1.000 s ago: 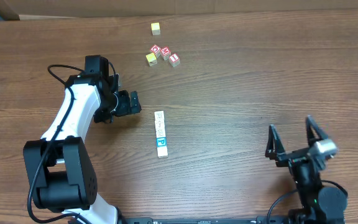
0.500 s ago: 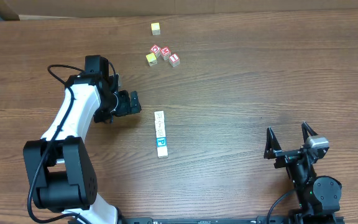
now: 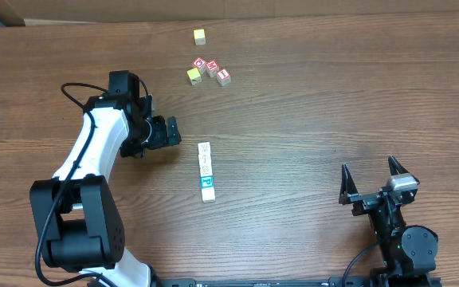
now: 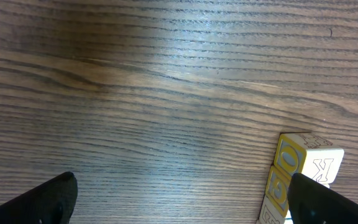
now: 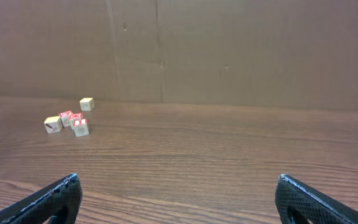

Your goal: Flip 5 blocks

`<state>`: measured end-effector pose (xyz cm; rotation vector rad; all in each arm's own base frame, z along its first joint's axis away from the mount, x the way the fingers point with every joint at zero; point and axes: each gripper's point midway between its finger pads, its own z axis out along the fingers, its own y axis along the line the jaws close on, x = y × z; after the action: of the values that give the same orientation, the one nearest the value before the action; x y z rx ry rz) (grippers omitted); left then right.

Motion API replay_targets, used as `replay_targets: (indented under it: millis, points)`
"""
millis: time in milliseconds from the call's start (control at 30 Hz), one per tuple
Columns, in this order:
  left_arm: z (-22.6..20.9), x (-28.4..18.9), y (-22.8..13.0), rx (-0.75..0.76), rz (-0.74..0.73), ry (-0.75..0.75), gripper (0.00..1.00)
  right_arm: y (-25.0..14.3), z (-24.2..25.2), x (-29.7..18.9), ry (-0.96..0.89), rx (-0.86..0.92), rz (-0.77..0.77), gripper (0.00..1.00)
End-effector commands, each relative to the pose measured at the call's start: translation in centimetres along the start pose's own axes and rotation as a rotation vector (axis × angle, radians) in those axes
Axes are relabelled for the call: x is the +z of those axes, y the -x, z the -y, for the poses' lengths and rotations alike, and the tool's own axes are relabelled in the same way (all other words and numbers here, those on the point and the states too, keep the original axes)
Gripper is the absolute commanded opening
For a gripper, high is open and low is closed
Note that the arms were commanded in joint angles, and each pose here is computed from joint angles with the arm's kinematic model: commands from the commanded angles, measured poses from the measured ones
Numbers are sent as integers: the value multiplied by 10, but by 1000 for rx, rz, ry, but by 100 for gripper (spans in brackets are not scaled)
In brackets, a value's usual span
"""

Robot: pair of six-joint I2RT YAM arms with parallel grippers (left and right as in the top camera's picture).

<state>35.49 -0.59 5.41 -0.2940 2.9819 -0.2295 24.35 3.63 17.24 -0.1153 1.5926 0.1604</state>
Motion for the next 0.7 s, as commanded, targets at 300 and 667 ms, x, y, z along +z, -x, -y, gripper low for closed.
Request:
replay_targets:
  millis: [300, 667]
  points:
    - [4, -12, 8, 27, 43, -7, 100, -2, 3, 0, -19, -12, 2, 100]
    - [5, -17, 9, 30, 55, -9, 100, -2, 3, 0, -19, -12, 2, 100]
